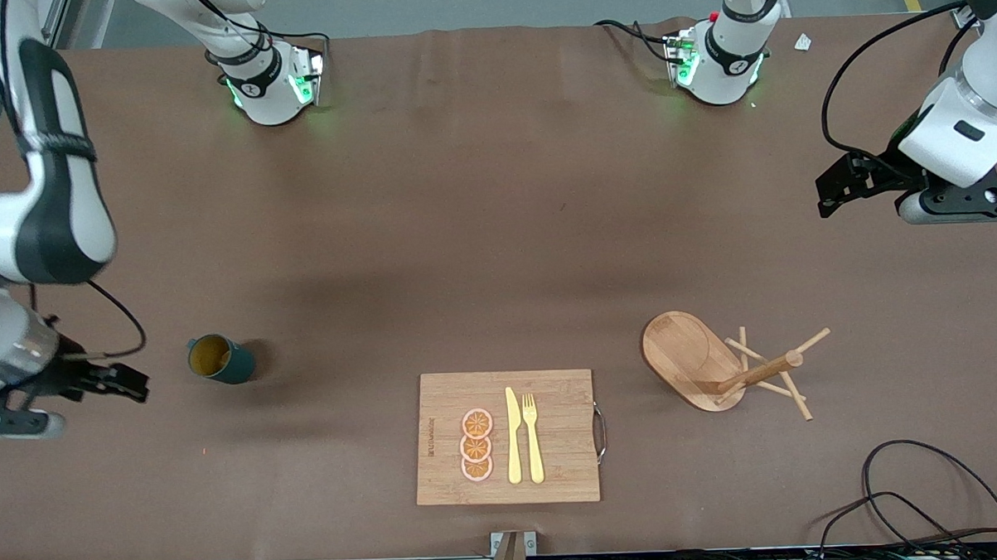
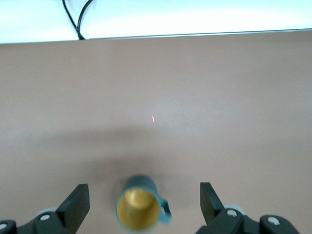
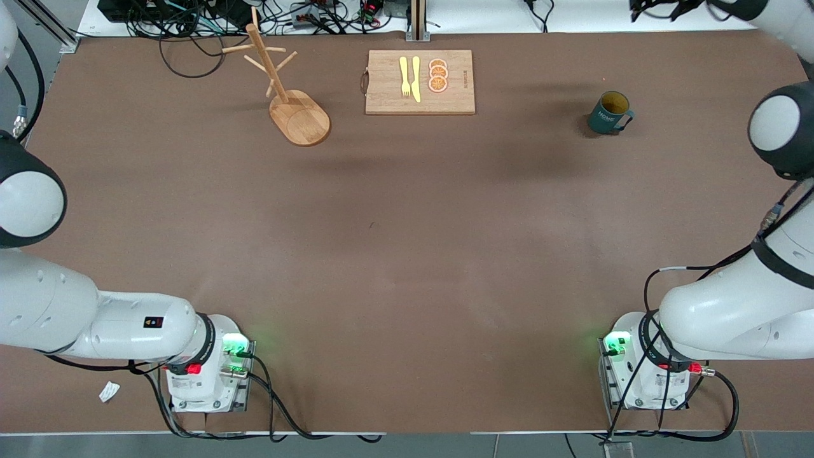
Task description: Transfer cup from left to right arm and place
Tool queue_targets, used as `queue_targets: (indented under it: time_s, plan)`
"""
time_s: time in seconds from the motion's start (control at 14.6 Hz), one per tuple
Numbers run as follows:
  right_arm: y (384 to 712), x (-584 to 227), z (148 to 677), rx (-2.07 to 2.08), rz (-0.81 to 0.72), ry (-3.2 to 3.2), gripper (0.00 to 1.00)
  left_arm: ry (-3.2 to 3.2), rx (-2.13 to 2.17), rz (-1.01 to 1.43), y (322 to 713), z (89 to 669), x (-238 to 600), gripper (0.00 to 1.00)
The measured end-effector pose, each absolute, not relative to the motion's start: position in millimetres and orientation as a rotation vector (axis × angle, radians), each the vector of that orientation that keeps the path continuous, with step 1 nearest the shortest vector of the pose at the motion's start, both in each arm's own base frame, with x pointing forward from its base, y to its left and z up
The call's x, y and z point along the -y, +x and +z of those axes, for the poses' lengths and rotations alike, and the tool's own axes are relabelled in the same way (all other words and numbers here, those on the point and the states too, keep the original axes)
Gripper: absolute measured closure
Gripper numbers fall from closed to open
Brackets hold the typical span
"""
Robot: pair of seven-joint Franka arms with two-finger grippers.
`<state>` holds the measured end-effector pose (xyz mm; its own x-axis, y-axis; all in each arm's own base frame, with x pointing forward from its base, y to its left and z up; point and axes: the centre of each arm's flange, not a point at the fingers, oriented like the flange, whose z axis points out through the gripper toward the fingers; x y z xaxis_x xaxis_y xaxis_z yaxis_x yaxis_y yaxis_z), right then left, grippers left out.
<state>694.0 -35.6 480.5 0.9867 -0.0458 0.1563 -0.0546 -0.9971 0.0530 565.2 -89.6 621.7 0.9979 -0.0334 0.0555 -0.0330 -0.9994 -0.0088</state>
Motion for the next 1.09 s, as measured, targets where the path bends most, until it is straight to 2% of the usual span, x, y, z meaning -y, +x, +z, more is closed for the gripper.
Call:
queue_targets:
  time_s: [0.27, 0.48, 0.75, 1.09]
  plan:
    - [634.5, 31.7, 573.7, 0.079, 0.114, 3.061, 0.0, -3.132, -0.057, -0.104, 564.1, 627.3, 87.1, 0.0]
    - [602.5, 24.5, 612.5, 0.079, 0.073, 3.064, 0.0, -3.132, -0.058, -0.117, 563.8, 631.2, 86.9, 0.0]
    - [581.9, 25.6, 624.8, 0.101, -0.03, 3.106, 0.0, -3.128, -0.11, -0.105, 562.8, 631.5, 87.0, 0.0]
    - [574.7, 27.3, 646.1, 0.095, -0.03, 3.129, 0.0, -3.126, -0.119, -0.106, 563.4, 632.6, 82.0, 0.0]
